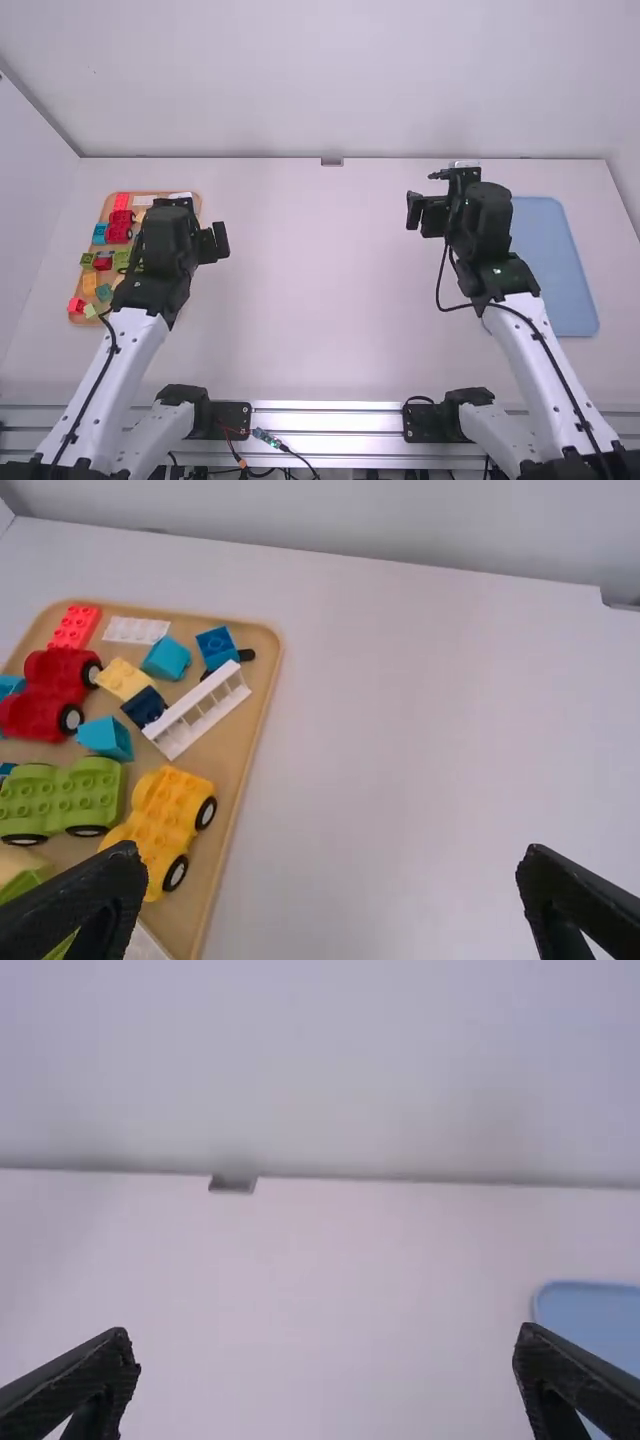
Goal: Assemble lego blocks to make yellow taxi
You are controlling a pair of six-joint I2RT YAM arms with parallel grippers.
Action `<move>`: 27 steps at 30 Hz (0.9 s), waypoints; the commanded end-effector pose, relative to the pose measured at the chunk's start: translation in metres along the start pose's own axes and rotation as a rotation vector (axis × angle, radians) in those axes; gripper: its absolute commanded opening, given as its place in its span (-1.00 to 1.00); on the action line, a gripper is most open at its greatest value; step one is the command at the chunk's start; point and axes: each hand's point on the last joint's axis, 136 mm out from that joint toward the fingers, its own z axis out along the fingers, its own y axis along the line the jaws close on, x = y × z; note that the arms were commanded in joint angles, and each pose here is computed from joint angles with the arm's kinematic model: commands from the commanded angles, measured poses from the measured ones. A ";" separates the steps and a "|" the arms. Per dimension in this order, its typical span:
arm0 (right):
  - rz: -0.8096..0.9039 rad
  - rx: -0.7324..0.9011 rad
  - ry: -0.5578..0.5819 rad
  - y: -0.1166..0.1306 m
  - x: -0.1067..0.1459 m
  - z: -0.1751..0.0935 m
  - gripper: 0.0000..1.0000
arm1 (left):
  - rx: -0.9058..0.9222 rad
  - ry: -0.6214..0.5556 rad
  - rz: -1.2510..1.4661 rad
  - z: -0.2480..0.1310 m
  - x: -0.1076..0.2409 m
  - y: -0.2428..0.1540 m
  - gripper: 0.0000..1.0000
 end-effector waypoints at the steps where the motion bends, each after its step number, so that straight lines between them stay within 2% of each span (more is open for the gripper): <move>1: 0.005 -0.016 0.024 0.003 0.002 0.007 0.98 | -0.013 -0.015 0.005 -0.002 -0.006 0.001 0.98; 4: 0.008 -0.046 0.071 0.008 0.014 0.016 0.98 | -0.014 -0.015 0.011 -0.002 -0.007 0.002 0.98; 11: 0.043 -0.022 0.176 -0.003 0.035 0.031 0.98 | -0.056 -0.009 -0.053 0.001 -0.007 0.029 0.96; 17: 0.046 -0.020 0.237 -0.002 0.040 0.040 0.98 | -0.017 0.006 -0.101 0.004 -0.007 0.054 0.98; 27: 0.030 -0.014 0.361 -0.005 0.050 0.057 0.98 | -0.029 0.166 0.006 0.032 -0.013 0.076 0.98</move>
